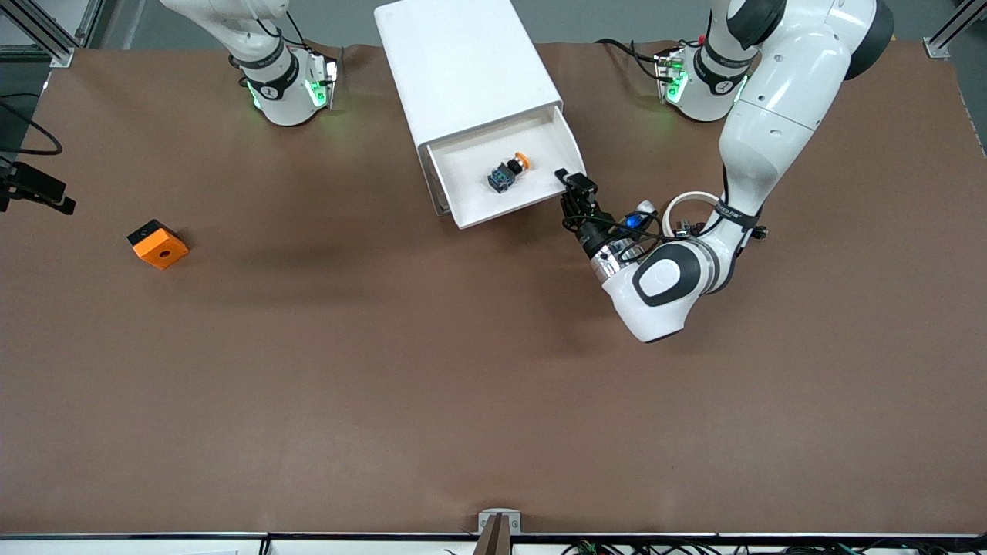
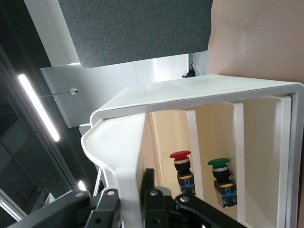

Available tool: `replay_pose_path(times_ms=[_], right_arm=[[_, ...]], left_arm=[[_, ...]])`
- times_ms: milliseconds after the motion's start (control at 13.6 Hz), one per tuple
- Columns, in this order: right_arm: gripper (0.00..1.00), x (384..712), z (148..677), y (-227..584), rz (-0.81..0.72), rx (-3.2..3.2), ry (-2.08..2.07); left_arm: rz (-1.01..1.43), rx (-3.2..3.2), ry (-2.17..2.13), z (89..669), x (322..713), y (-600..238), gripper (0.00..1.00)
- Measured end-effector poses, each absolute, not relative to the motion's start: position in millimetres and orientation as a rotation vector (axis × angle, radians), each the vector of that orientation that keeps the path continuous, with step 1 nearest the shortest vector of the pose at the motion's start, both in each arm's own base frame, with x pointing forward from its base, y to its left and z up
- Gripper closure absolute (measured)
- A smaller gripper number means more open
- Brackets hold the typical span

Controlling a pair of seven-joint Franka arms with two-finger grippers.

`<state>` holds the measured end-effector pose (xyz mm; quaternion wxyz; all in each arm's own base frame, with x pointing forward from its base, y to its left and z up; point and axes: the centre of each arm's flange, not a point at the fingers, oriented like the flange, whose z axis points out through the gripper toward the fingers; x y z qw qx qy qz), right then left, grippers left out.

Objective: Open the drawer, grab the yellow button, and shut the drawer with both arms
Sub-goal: 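Release the drawer handle and draw the left gripper back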

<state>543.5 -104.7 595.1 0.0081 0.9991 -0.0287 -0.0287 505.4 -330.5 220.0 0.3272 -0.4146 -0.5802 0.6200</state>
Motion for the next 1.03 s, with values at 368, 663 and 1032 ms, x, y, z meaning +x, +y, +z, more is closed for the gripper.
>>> replay_pose_path(times_ms=[368,663,1032], right_arm=[[0.0,571.0,549.3,-121.7,-0.189,3.081,-0.107],[0.0,573.4,554.7,-115.8,-0.177,3.072,-0.202],[0.0,575.1,553.2,-69.0,-0.231,3.112,-0.478]], left_arm=[[1.657,-1.181,-1.551,230.9,525.1,-321.2,0.45],[1.691,-1.511,-1.527,257.9,552.8,-313.0,0.01],[1.798,-2.075,-1.316,275.0,583.3,-279.1,0.0]])
